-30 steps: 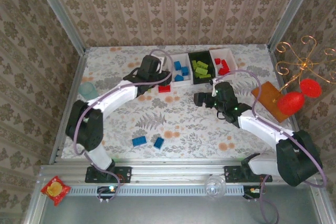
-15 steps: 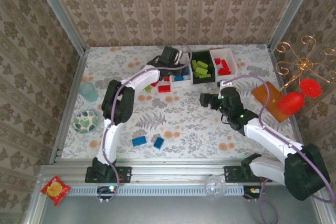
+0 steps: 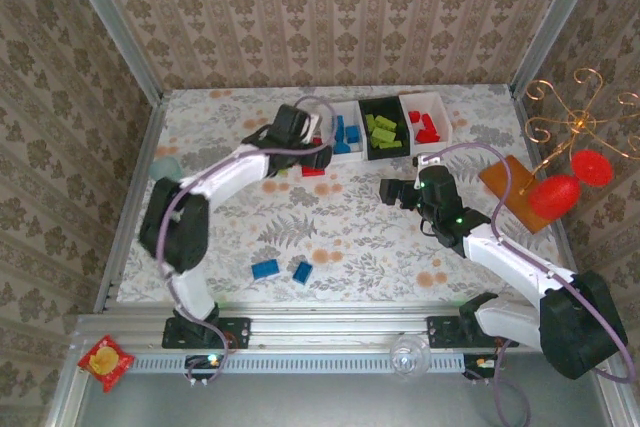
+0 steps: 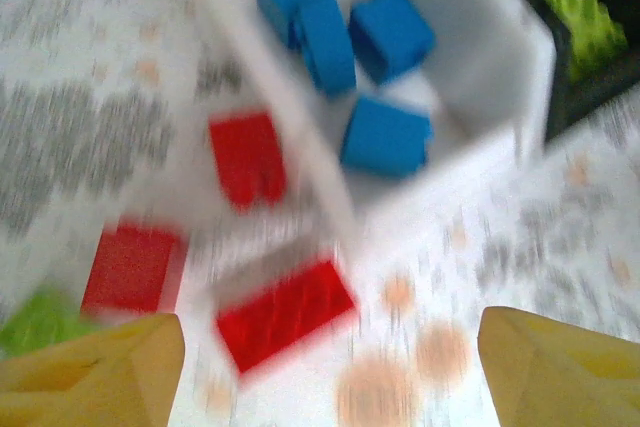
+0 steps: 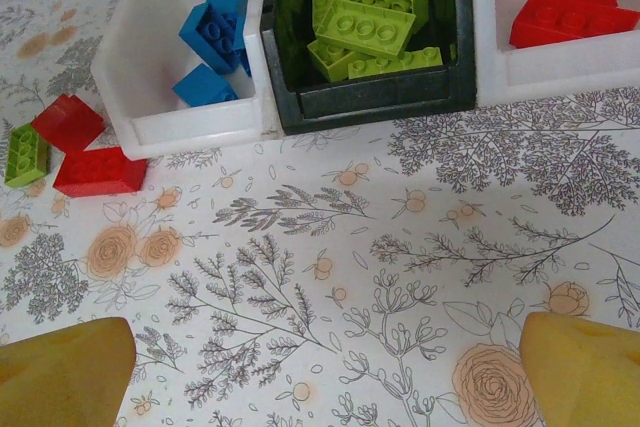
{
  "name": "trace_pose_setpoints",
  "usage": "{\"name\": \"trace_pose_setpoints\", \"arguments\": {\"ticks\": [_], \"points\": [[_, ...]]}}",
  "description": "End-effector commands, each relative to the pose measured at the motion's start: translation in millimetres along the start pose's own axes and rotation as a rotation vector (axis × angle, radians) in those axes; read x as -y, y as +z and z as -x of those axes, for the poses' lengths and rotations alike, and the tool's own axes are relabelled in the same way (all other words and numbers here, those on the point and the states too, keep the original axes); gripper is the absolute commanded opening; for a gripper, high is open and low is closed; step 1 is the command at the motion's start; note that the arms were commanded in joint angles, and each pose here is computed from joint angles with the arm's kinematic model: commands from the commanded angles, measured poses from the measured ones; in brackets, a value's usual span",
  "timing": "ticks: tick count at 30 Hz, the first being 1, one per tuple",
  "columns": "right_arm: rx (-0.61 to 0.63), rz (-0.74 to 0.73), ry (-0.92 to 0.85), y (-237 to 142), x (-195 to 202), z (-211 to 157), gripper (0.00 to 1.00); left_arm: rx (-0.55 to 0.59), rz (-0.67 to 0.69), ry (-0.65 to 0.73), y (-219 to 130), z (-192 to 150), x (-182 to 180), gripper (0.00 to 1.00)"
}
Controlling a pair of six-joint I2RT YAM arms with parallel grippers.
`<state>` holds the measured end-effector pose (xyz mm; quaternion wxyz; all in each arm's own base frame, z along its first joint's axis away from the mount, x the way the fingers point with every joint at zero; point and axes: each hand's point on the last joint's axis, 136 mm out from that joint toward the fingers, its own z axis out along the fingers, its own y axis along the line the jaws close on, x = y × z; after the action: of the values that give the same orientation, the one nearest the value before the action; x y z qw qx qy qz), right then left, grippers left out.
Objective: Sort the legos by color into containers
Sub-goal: Place the lego in the container, then pick up the lego from the middle-left of the table.
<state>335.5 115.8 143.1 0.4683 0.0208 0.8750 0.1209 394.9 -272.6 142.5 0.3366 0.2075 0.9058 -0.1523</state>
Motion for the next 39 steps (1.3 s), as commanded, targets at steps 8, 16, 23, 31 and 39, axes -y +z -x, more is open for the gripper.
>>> {"name": "trace_pose_setpoints", "arguments": {"ticks": [8,16,23,31,39], "points": [[0.024,-0.024,-0.011,0.3,4.8,5.2,1.00,-0.304,-0.035,-0.026,-89.9,-163.6,43.5,0.75],[0.078,-0.048,-0.001,-9.8,14.1,11.8,1.00,-0.465,-0.067,-0.027,-90.1,-229.0,76.0,0.70],[0.083,-0.044,0.000,-12.8,13.6,13.3,1.00,-0.579,-0.047,0.002,-81.5,-259.6,84.3,0.62],[0.083,-0.040,-0.001,-13.0,13.2,13.0,1.00,-0.666,0.044,0.063,-74.8,-286.6,78.9,0.55],[0.082,-0.037,0.000,-12.9,12.7,12.8,1.00,-0.505,0.132,0.100,-70.0,-250.3,69.5,0.34]]}}
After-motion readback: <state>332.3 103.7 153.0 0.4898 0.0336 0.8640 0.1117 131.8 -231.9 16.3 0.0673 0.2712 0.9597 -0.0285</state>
